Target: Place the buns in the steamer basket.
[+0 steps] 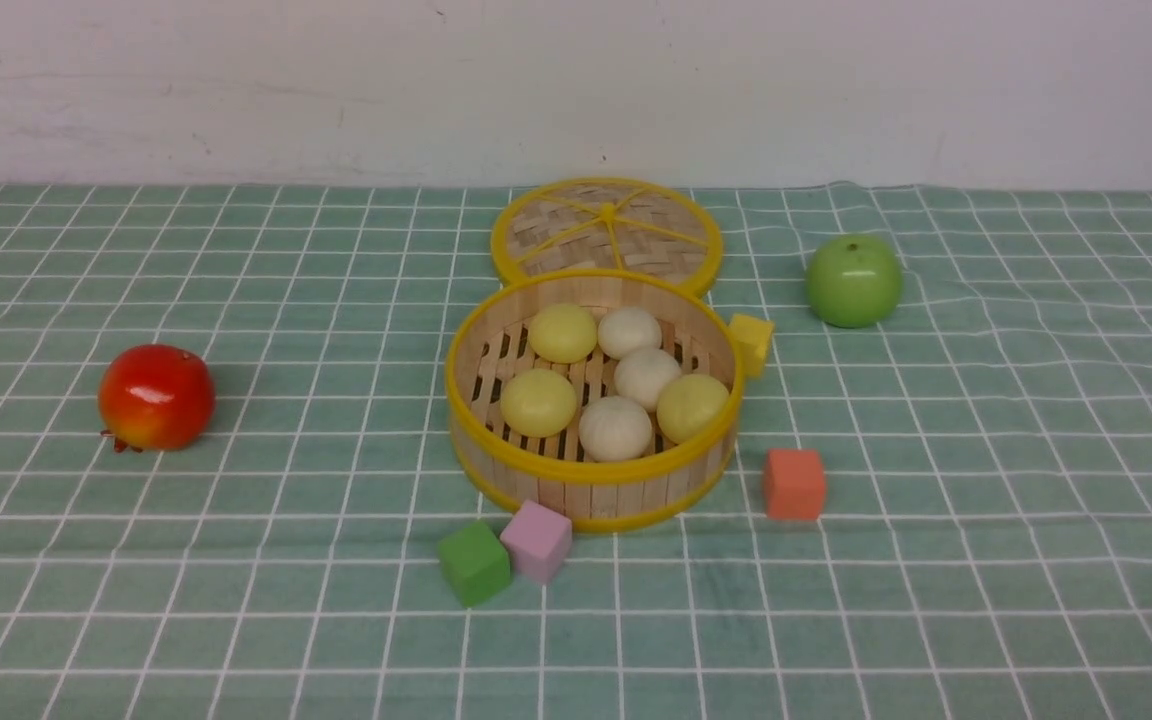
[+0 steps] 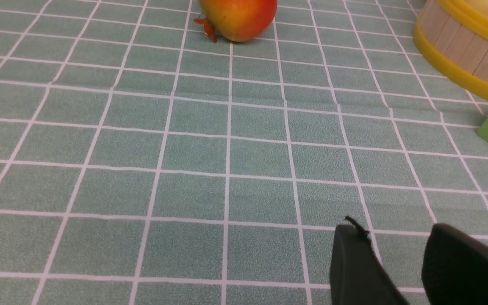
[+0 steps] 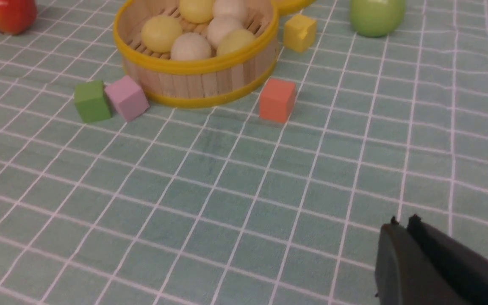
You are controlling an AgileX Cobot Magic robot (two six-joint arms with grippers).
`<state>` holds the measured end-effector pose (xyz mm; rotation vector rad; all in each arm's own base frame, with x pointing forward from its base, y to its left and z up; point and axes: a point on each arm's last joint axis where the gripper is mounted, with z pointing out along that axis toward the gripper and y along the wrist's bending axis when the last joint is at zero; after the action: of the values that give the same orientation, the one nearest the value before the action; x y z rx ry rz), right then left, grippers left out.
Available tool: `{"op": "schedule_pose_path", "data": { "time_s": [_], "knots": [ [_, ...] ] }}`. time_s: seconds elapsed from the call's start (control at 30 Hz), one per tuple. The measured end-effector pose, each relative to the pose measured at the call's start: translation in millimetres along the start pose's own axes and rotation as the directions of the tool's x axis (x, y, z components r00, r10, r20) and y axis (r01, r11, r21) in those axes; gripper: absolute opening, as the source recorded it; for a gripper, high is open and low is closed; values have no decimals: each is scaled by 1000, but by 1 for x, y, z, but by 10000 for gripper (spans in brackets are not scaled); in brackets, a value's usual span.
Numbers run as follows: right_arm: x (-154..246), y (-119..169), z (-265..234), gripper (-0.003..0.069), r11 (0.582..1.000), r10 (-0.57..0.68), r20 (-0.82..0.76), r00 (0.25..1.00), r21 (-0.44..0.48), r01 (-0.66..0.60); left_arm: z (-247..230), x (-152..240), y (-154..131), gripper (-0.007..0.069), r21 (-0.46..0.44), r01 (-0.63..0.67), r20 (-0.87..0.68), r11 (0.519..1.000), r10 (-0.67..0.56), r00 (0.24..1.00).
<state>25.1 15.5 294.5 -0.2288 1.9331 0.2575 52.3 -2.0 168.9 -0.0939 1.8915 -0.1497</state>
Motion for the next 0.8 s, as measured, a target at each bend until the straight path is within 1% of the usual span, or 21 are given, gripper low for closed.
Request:
{"op": "schedule_pose_path", "data": {
  "time_s": [0.13, 0.27, 0.37, 0.43, 0.5, 0.57, 0.8],
  "knots": [
    [17, -7, 17, 21, 996, 20, 30, 999, 90, -22, 0, 0, 0, 238, 0, 0, 0, 1000, 0, 1000],
    [56, -18, 39, 23, 981, 43, 53, 998, 186, -52, 0, 0, 0, 238, 0, 0, 0, 1000, 0, 1000],
    [86, -23, 53, 26, 970, 60, 50, 997, 231, -70, 0, 0, 0, 238, 0, 0, 0, 1000, 0, 1000],
    [105, -26, 62, 29, 967, 75, 18, 997, 243, -77, 0, 0, 0, 238, 0, 0, 0, 1000, 0, 1000],
    [103, -27, 63, 32, 966, 65, 65, 996, 248, -79, 0, 0, 0, 238, 0, 0, 0, 1000, 0, 1000],
    [103, -27, 63, 33, 965, 59, 79, 995, 250, -77, 0, 0, 0, 238, 0, 0, 0, 1000, 0, 1000],
    [102, -28, 64, 41, 965, 56, 87, 995, 252, -76, 0, 0, 0, 238, 0, 0, -1, 1000, 0, 1000]
  ]
}}
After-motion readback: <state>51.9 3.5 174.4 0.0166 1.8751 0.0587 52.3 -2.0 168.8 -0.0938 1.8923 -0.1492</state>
